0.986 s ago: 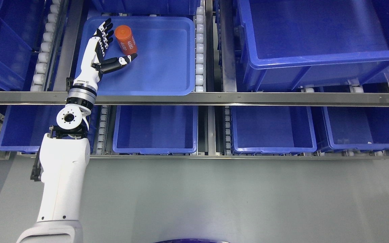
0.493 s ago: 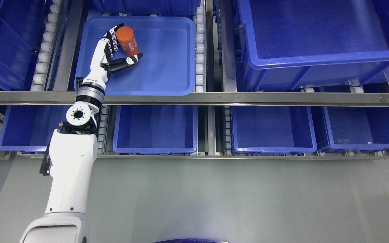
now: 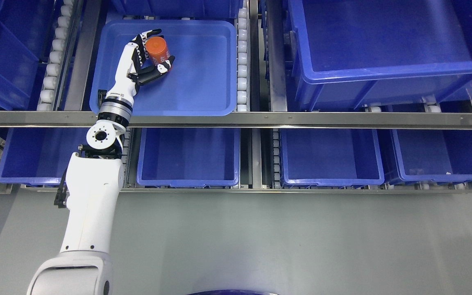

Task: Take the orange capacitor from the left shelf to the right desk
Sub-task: 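Lift the capacitor with the left hand up out of the bin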

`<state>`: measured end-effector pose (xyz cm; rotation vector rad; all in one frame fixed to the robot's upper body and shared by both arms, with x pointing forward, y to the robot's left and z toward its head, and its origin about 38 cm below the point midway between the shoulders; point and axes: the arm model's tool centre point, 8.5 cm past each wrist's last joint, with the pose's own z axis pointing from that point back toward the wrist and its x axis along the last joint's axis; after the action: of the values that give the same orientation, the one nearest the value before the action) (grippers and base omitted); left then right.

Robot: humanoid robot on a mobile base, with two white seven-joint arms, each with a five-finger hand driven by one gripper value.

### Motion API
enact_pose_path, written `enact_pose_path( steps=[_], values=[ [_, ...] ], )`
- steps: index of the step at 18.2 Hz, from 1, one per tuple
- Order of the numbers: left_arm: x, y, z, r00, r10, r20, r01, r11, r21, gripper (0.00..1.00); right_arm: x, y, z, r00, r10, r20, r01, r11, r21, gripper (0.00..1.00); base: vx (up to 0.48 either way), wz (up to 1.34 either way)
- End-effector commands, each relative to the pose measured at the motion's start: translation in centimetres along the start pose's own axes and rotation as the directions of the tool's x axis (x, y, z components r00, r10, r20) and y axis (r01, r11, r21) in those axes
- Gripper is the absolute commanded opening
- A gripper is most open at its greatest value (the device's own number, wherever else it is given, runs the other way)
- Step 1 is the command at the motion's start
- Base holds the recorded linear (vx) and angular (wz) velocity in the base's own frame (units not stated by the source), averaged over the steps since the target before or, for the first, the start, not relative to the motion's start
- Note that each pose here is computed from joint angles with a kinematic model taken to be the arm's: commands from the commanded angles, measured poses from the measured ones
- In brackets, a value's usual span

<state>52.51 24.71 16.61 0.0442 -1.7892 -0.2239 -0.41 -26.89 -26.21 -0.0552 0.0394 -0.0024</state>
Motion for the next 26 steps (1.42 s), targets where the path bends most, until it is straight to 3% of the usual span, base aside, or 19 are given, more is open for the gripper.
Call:
enact_pose_path(
  steps=[1,10,16,22,26],
  values=[
    [-1.3,0.3,0.2,0.999,0.005,-0.039,-0.005,1.000,0.004,0.41,1.3,-1.1,0.0,0.999,-0.005,0.035,0.006,1.000,-0.017,1.00,0.000,0.00],
    [-0.4,1.0,0.3,0.998,0.000,0.060,-0.002,1.000,0.025,0.00,1.3,-1.1,0.0,0.999,-0.005,0.035,0.006,1.000,-0.017,1.00,0.000,0.00],
    [1.8,2.3,0.2,0.985,0.025,0.170,-0.036,0.997,0.065,0.00,1.3,-1.1,0.0,0.999,-0.005,0.035,0.006,1.000,-0.017,1.00,0.000,0.00],
    [11.0,3.4,1.4,0.901,0.073,0.427,-0.112,0.991,0.068,0.00,1.3,-1.1,0.0,0.999,-0.005,0.035,0.006,1.000,-0.017,1.00,0.000,0.00],
    [14.2,3.4,3.9,0.840,0.077,0.537,-0.128,0.990,0.058,0.00,1.3,-1.1,0.0,0.999,-0.005,0.035,0.006,1.000,-0.017,1.00,0.000,0.00]
  ],
)
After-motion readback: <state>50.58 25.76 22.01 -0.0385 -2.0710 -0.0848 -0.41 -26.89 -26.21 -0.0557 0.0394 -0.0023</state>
